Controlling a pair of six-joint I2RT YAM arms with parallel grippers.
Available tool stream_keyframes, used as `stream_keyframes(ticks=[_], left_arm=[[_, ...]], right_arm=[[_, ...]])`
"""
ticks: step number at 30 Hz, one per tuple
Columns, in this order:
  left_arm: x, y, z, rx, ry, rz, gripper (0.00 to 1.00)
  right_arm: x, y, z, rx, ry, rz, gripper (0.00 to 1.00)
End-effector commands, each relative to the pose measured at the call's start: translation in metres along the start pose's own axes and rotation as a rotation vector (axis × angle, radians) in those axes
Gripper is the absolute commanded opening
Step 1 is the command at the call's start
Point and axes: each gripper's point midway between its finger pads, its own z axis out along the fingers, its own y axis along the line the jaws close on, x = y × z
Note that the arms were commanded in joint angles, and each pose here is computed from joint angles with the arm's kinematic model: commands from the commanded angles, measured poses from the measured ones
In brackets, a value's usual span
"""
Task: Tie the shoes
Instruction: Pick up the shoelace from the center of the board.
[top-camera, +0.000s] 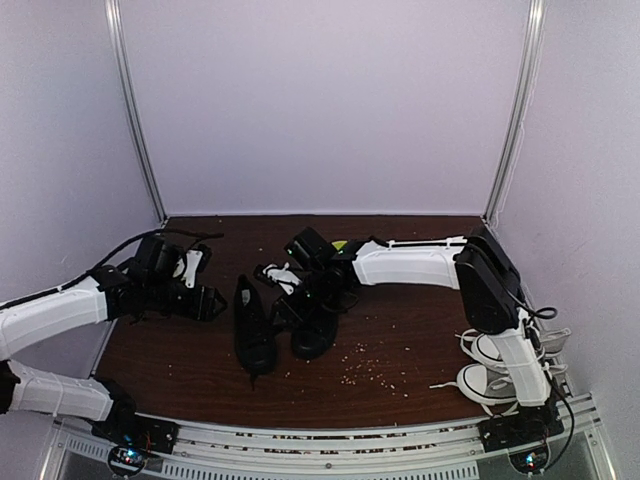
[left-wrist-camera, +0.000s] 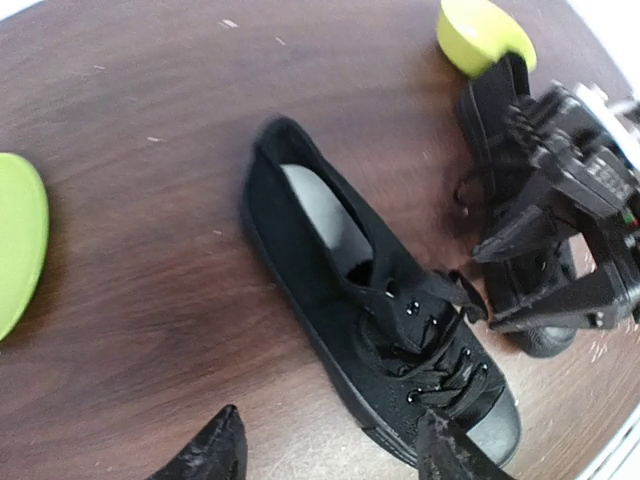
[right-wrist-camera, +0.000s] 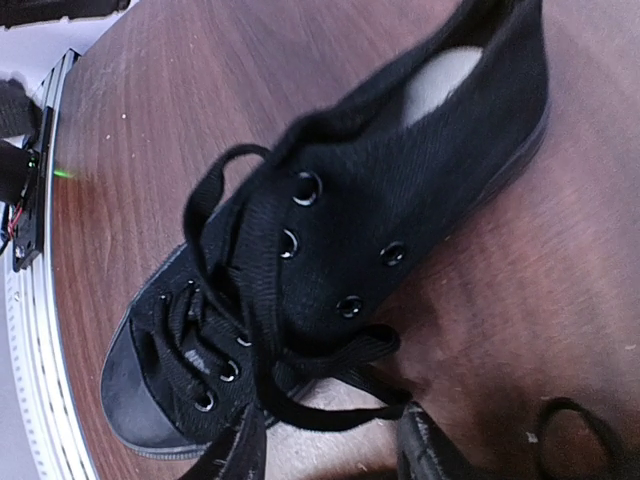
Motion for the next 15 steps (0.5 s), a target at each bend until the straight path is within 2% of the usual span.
stream_keyframes(ticks=[1,5,8,12,14,15], left_arm=[[-0.025,-0.025,0.002,0.128,-0.098,0.176,0.57],[-0.039,-0.06,-0.015,0.308,-0.241,0.341,0.46],[-0.043,-0.066,-0.022,0.328,-0.307,0.418,0.41],[-0.041,-0.072,-0.033,0.342,-0.3,0.567,0.42],[-0.031,-0.078,-0.039,0.362,-0.27,0.721,0.43],[-0.025,-0.077,-0.039,0.353,-0.251,0.806,0.44]], right_arm=[[-0.015,0.01,0.006,-0.064,-0.05,0.031,0.41],[-0.007,0.014,0.009,-0.095,-0.032,0.027,0.35],[-0.003,0.016,0.012,-0.117,-0.021,0.022,0.32],[-0.003,0.012,0.015,-0.114,-0.021,0.029,0.14],[-0.006,0.01,0.015,-0.119,-0.033,0.037,0.02],[-0.008,0.009,0.013,-0.125,-0.043,0.047,0.0]])
